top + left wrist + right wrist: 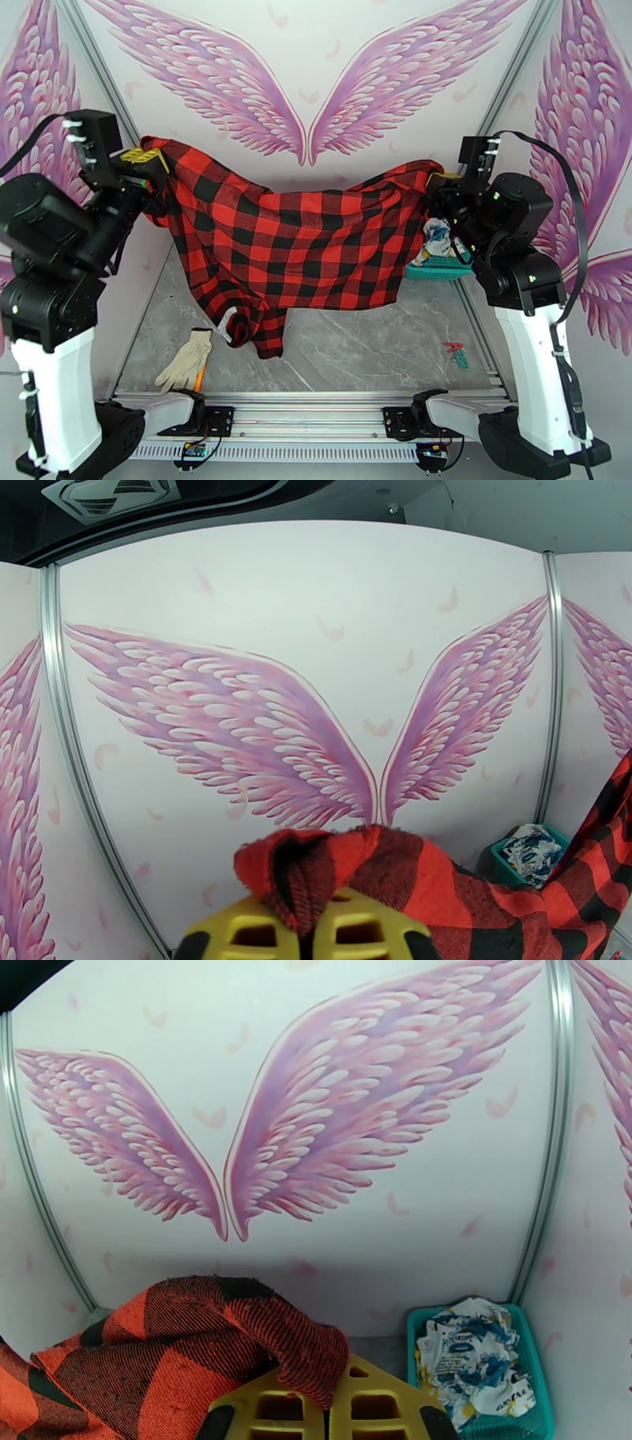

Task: Fold and stack the mixed laundry pile

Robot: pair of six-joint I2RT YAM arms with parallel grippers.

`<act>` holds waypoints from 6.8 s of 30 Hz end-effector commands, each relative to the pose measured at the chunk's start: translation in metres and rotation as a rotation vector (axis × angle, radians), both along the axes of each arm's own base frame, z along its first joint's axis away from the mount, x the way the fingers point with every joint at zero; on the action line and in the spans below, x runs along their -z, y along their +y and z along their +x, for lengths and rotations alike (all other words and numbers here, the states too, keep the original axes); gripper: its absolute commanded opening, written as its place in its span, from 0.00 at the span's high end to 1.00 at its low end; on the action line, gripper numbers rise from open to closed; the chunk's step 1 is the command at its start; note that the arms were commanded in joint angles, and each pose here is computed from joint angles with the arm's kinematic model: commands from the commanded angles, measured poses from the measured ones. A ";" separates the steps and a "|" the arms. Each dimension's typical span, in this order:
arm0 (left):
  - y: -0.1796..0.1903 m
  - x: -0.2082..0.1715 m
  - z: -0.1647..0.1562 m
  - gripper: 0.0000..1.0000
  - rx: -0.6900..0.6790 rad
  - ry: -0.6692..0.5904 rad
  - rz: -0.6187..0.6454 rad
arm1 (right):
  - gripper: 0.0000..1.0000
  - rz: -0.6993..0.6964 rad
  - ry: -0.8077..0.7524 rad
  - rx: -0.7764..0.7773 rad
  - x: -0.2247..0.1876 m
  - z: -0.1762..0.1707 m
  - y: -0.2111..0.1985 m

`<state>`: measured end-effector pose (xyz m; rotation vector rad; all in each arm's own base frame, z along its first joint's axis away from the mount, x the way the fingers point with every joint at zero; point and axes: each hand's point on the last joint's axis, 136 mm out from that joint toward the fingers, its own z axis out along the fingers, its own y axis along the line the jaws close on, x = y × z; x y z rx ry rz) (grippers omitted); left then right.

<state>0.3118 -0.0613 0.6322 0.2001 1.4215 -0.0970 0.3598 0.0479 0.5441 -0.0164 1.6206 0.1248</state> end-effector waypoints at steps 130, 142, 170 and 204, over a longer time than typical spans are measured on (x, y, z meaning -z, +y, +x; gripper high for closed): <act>0.018 0.578 0.110 0.28 -0.240 1.162 -0.533 | 0.40 0.346 1.126 0.030 0.524 0.141 0.073; 0.036 0.607 0.122 0.12 -0.288 1.178 -0.588 | 0.57 0.330 1.138 -0.037 0.527 0.151 0.110; -0.006 0.299 0.087 1.00 0.185 0.548 -0.603 | 1.00 0.402 0.585 -0.077 0.259 0.109 0.052; 0.092 -0.124 0.101 1.00 0.391 -0.581 -0.680 | 1.00 0.486 -0.622 -0.185 -0.166 0.108 -0.002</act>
